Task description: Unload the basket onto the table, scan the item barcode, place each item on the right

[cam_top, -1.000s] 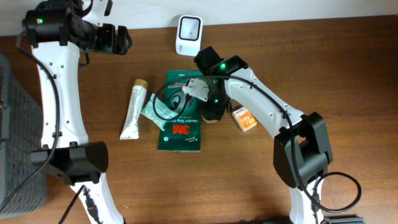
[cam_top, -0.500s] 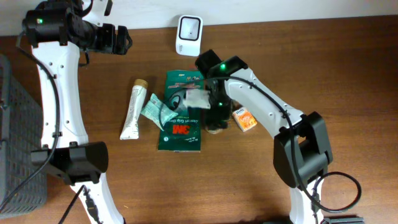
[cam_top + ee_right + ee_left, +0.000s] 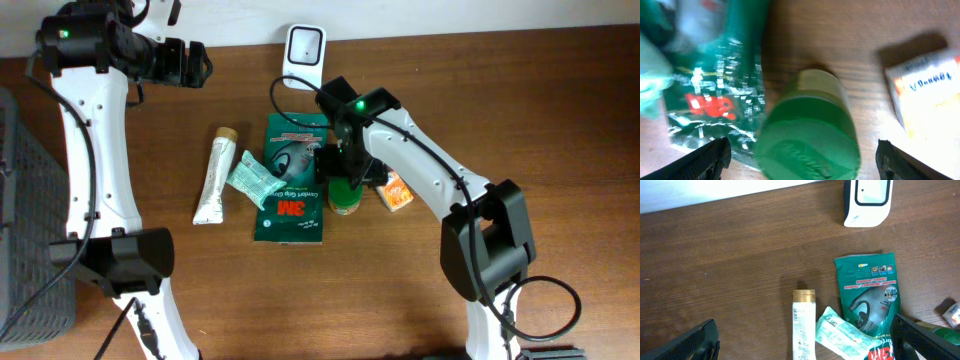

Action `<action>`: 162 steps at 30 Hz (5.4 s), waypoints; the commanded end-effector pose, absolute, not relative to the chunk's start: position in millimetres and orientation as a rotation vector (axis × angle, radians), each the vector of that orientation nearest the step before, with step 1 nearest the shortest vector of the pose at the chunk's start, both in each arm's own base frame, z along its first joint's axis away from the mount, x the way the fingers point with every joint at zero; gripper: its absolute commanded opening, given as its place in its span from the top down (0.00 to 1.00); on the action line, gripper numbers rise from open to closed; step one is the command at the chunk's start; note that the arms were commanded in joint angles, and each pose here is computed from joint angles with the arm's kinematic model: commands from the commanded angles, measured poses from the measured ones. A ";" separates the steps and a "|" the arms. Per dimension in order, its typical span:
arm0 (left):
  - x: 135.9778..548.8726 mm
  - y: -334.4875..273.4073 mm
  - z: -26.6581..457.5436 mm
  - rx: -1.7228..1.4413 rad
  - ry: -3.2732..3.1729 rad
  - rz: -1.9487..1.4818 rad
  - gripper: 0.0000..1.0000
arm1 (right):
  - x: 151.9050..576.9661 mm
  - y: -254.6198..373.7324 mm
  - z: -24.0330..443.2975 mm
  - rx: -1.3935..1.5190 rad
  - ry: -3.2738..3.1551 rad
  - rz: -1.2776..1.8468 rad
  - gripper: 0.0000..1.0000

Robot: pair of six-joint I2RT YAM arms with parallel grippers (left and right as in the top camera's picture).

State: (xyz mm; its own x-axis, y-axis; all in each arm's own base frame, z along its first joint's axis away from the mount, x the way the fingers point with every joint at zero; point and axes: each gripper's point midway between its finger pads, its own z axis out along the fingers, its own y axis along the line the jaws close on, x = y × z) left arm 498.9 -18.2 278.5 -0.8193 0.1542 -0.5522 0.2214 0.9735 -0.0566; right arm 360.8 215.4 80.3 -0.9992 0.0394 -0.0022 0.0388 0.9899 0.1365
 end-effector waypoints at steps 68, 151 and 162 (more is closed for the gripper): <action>496.8 -19.7 291.4 0.280 2.512 -0.161 0.01 | 416.6 188.0 77.1 0.096 2.972 0.378 0.13; 496.8 -19.7 291.3 0.280 2.513 -0.161 0.01 | 546.2 174.0 210.4 -0.265 2.288 0.125 0.63; 496.8 -19.7 291.3 0.279 2.513 -0.161 0.01 | 457.7 7.3 124.6 0.198 2.877 0.057 0.56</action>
